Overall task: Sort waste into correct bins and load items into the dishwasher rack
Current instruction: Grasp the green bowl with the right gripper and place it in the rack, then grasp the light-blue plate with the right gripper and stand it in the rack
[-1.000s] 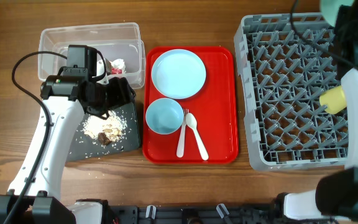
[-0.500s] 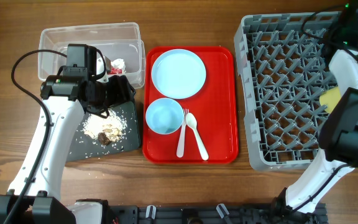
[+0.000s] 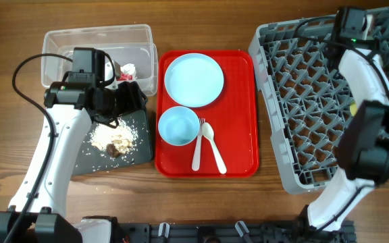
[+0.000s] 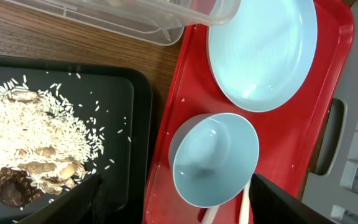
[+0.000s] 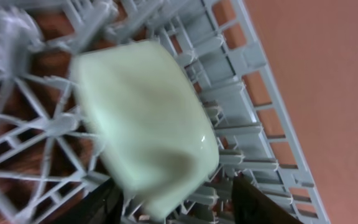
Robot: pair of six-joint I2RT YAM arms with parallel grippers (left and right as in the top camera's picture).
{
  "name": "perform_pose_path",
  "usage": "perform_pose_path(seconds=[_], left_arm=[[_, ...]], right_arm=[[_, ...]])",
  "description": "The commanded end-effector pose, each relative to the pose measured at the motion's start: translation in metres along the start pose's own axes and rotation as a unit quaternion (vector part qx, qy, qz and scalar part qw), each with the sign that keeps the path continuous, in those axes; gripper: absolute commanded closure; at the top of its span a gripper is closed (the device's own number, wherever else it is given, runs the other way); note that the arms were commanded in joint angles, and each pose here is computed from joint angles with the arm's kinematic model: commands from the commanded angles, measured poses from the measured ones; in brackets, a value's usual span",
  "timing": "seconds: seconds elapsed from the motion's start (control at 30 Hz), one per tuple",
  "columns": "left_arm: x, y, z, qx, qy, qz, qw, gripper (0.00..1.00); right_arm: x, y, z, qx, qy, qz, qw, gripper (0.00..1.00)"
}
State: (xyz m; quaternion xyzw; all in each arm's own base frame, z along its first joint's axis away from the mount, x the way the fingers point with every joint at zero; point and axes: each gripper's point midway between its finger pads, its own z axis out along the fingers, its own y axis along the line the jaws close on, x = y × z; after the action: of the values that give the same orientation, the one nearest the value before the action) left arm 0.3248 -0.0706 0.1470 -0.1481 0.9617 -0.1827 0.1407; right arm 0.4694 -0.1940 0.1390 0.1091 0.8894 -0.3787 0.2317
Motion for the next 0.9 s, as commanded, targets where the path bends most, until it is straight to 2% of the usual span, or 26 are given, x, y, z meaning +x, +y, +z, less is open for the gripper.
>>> perform_pose_path(seconds=[0.0,0.07,0.1,0.17,0.3,0.33,0.37,0.47,0.53,0.6,0.63,0.67,0.73,0.77,0.87], left_arm=[[-0.002,0.000,-0.006,0.001,-0.011,0.006,1.000,0.27],[-0.002,0.000,-0.006,0.000,-0.010,0.005,1.000,0.26],[-0.002,0.000,-0.006,0.000,-0.010,0.005,1.000,0.26],[-0.002,0.000,-0.006,0.000,-0.010,0.005,1.000,0.26],[-0.002,0.000,-0.006,0.000,-0.010,0.005,1.000,0.25],[-0.002,0.000,-0.006,0.000,-0.010,0.005,1.000,0.25],[-0.002,0.000,-0.006,0.000,-0.010,0.005,1.000,0.25],[-0.002,0.000,-0.006,0.000,-0.010,0.005,1.000,0.25],[-0.002,0.000,-0.006,0.000,-0.010,0.005,1.000,0.24],[-0.002,0.000,-0.006,0.000,-0.010,0.005,1.000,0.24],[-0.002,0.000,-0.006,0.000,-0.010,0.005,1.000,0.24],[-0.002,0.000,-0.006,0.000,-0.010,0.005,1.000,0.24],[-0.002,0.000,-0.006,0.000,-0.010,0.005,1.000,0.24],[-0.002,0.000,-0.006,0.000,-0.009,0.005,1.000,0.24],[-0.001,0.000,-0.005,-0.001,-0.007,0.005,1.000,0.24]], right_arm=[[-0.041,-0.006,-0.081,-0.146,-0.095,0.042,0.984,0.38],[-0.047,0.038,-0.141,-0.323,-0.135,0.021,0.936,0.38],[-0.046,0.065,-0.176,-0.415,-0.147,0.005,0.898,0.38],[-0.034,0.111,-0.225,-0.523,-0.126,-0.004,0.843,0.38],[0.008,0.208,-0.277,-0.581,-0.078,-0.094,0.805,0.38],[0.020,0.230,-0.277,-0.573,-0.053,-0.100,0.812,0.38],[0.035,0.253,-0.267,-0.542,-0.018,-0.094,0.835,0.39],[0.064,0.289,-0.239,-0.474,0.038,-0.079,0.876,0.39],[0.083,0.311,-0.225,-0.461,0.073,-0.073,0.882,0.40],[0.102,0.328,-0.213,-0.456,0.108,-0.068,0.881,0.49],[0.108,0.335,-0.208,-0.455,0.122,-0.064,0.880,0.59],[0.107,0.336,-0.208,-0.457,0.120,-0.060,0.879,0.77],[0.093,0.336,-0.212,-0.466,0.100,-0.048,0.878,0.91],[0.087,0.333,-0.212,-0.466,0.096,-0.041,0.878,0.96],[0.047,0.301,-0.214,-0.465,0.066,-0.010,0.883,0.96]])
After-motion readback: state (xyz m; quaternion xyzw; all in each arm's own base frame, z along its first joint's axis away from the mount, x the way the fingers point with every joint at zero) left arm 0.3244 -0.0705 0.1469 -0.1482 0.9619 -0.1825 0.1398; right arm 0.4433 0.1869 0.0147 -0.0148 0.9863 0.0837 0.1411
